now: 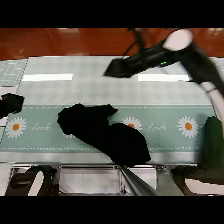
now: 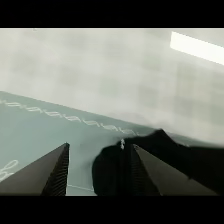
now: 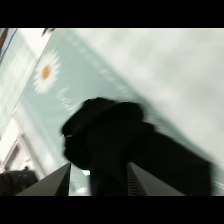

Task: Fold the shirts.

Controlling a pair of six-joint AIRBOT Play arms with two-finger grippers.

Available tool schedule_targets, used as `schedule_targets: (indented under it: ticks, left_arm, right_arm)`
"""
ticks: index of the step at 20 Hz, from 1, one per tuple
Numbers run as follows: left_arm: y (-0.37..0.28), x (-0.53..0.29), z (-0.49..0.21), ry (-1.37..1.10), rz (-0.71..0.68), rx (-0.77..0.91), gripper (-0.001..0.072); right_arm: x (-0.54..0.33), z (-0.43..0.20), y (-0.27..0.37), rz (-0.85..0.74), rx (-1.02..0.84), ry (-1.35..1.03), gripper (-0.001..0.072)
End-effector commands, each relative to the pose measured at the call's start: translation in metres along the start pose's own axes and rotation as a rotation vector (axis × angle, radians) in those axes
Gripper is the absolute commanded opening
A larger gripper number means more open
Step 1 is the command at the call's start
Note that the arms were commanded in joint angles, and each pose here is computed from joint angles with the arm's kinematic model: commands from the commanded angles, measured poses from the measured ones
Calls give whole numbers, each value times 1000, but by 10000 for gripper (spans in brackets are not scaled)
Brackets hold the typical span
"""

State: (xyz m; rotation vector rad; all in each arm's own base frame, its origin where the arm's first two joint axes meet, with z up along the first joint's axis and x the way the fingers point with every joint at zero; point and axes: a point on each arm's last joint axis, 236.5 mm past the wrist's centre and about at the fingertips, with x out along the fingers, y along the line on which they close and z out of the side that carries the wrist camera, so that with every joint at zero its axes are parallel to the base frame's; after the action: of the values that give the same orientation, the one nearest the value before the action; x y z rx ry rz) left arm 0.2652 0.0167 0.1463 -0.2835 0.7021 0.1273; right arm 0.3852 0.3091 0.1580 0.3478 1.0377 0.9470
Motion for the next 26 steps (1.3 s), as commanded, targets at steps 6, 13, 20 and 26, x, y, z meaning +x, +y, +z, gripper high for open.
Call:
schedule_targets:
  ticks: [6,13,20,26]
  left_arm:
    - [-49,68,-152,700,-369,-209,486]
    - [-54,72,-207,949,-469,-302,486]
    - [-56,111,-227,907,-364,-271,486]
    - [-78,141,-217,758,-339,-191,22]
  right_arm:
    - [-167,-118,-165,-376,372,-140,411]
    - [-153,-229,-204,-353,667,-215,410]
    - [-137,-250,-198,-313,713,-158,406]
    - [-112,-300,-162,-257,718,116,406]
